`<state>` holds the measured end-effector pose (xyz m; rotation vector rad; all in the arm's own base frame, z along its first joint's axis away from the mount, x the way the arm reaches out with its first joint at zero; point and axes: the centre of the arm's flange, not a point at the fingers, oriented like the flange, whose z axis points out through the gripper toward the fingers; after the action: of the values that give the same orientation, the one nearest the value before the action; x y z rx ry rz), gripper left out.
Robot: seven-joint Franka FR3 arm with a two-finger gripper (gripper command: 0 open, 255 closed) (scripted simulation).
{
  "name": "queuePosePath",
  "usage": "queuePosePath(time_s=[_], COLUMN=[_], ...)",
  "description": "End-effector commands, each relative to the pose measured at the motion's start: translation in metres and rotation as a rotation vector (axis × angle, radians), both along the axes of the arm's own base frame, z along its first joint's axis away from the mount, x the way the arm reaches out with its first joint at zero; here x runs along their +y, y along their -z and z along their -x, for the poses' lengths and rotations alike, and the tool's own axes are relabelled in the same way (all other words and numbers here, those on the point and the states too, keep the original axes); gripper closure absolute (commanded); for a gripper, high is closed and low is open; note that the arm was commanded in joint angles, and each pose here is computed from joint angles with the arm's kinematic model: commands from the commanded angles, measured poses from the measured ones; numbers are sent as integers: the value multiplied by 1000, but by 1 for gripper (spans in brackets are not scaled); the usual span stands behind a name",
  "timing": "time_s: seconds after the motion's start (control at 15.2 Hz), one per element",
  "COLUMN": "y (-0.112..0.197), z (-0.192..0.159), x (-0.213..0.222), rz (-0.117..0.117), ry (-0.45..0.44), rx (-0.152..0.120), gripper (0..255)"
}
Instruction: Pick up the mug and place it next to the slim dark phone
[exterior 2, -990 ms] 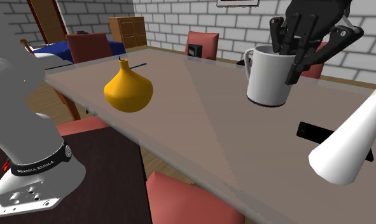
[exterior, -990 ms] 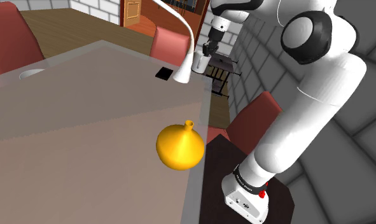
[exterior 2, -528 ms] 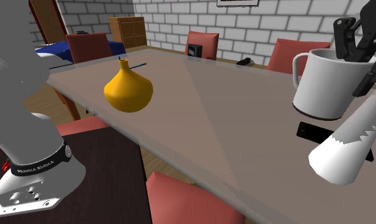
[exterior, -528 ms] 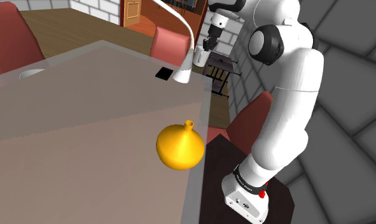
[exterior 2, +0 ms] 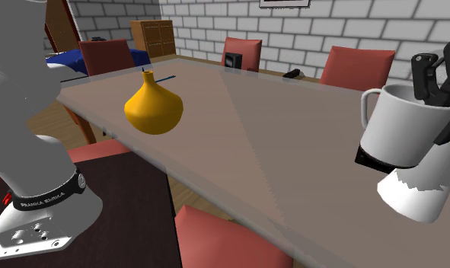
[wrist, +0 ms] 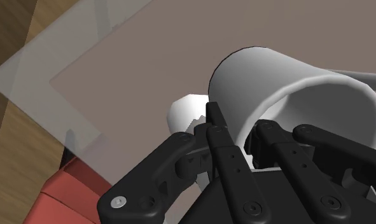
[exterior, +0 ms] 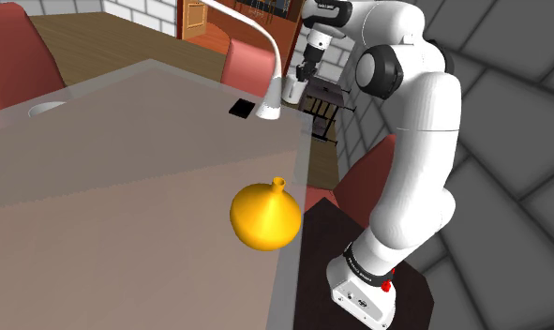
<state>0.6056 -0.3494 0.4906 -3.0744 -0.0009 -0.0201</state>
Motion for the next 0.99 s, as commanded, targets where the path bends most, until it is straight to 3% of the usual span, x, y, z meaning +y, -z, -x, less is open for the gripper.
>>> queuePosePath(time_s=[0.0,0.92], y=[10,84], z=[0,0], x=[1,1], rz=[0,0], ry=[0,0], rx=[-1,-1], gripper=[255,255])
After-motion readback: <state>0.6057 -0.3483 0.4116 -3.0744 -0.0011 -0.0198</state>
